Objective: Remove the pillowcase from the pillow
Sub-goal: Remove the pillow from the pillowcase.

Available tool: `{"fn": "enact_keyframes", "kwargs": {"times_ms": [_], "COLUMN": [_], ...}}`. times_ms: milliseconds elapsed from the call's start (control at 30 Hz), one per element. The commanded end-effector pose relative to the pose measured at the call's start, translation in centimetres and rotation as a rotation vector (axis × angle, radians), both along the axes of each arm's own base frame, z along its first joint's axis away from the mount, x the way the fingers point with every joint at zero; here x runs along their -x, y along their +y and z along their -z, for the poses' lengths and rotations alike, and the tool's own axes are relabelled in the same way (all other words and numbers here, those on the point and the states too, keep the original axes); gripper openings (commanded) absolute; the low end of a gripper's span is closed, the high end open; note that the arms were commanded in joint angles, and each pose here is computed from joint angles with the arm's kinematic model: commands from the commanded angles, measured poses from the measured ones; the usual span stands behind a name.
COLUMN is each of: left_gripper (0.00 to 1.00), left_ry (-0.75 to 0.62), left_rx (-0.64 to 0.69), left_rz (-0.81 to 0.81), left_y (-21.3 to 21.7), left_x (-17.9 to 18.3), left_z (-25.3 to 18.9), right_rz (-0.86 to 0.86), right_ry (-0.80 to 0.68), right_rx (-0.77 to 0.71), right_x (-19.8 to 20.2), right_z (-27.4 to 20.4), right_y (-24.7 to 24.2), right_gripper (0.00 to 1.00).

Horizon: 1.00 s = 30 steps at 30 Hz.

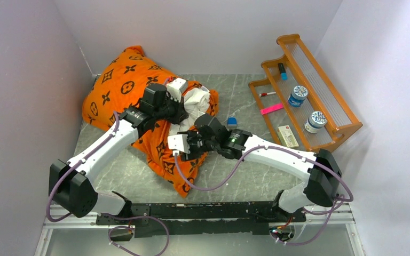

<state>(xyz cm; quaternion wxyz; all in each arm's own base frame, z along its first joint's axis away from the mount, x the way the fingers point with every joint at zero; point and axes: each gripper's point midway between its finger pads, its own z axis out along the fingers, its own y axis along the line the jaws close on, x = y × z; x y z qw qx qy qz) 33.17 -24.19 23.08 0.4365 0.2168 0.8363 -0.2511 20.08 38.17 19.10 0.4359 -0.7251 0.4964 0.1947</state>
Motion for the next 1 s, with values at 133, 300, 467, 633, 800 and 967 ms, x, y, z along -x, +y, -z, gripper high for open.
{"fn": "enact_keyframes", "kwargs": {"times_ms": [133, 300, 467, 633, 800, 967], "left_gripper": [0.05, 0.05, 0.05, 0.05, 0.05, 0.05], "left_ry": [-0.229, -0.224, -0.218, -0.227, -0.225, -0.223], "left_rx": [0.056, 0.057, 0.061, 0.053, 0.03, 0.029], "left_rz": [-0.073, -0.066, -0.055, -0.067, -0.105, -0.121], "left_y": [1.2, 1.0, 0.8, 1.1, 1.8, 1.9], "left_x": [-2.6, -2.6, -2.5, -2.6, -3.0, -3.1], "left_z": [-6.3, -6.2, -6.1, -6.3, -6.0, -5.9], "right_rz": [0.005, 0.026, 0.02, 0.01, -0.003, -0.018], "right_ry": [-0.099, -0.101, -0.069, 0.008, 0.147, 0.294], "right_rx": [-0.082, -0.077, -0.049, 0.025, 0.075, 0.135], "right_x": [-2.8, -4.1, -4.4, -3.7, -0.9, 2.8], "right_z": [-4.5, -4.1, -2.6, -0.4, 1.4, 3.9], "right_y": [0.0, -0.1, 0.1, -0.3, -1.7, -3.6], "right_gripper": [0.54, 0.55, 0.57, 0.54, 0.34, 0.2]}}
